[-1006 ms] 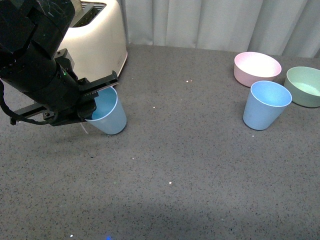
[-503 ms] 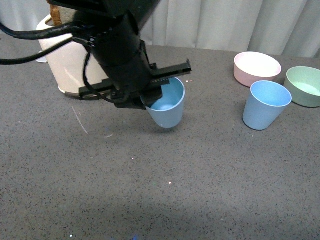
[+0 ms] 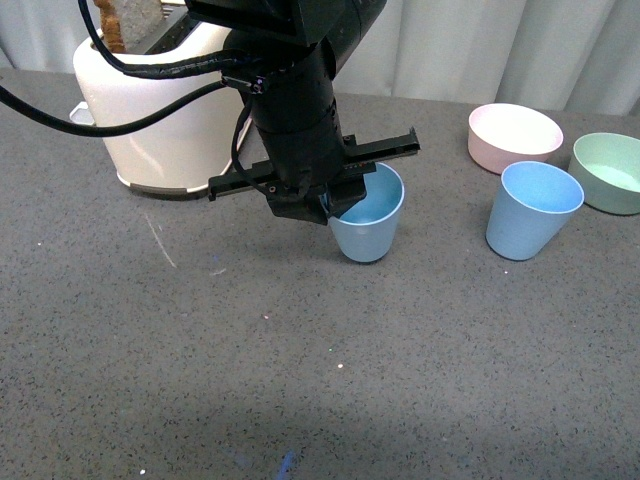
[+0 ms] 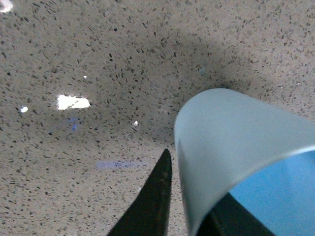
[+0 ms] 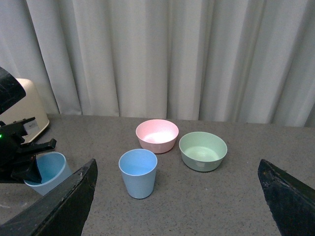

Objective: Stack blue cups with both arms

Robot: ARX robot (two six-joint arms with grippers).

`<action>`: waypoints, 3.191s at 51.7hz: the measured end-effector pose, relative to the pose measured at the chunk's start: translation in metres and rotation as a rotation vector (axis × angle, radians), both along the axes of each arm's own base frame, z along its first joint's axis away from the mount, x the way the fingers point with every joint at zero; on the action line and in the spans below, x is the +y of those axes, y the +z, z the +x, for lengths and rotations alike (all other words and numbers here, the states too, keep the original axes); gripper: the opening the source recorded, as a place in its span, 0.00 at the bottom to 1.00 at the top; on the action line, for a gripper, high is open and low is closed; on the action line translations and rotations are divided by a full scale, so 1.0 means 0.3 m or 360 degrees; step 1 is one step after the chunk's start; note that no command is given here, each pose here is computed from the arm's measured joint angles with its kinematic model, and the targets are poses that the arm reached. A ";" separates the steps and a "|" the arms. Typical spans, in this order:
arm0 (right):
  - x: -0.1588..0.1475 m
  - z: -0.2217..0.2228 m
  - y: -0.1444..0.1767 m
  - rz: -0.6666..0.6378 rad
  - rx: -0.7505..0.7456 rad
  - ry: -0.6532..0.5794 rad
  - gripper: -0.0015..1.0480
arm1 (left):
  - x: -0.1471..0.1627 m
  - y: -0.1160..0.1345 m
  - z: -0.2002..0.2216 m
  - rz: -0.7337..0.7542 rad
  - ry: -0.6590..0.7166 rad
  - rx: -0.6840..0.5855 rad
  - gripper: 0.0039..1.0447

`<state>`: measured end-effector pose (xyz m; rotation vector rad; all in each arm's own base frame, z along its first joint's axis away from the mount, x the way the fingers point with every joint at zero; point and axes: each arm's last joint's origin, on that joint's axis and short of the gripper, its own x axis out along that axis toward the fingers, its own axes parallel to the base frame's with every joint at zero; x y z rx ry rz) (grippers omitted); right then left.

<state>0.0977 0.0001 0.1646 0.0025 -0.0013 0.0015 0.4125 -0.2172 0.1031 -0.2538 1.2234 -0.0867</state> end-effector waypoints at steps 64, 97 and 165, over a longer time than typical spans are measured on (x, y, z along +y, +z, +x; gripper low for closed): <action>0.000 0.000 0.000 0.0000 0.0001 -0.0001 0.91 | 0.582 0.196 -0.585 0.0381 0.0132 -0.1934 0.03; 0.000 0.000 0.000 0.0000 0.0000 0.0000 0.91 | 0.703 0.196 -0.819 0.0373 0.0111 -0.1926 0.03; 0.000 0.000 0.000 0.0000 0.0001 -0.0001 0.91 | 0.723 0.234 -0.999 0.0392 0.0150 -0.1983 0.03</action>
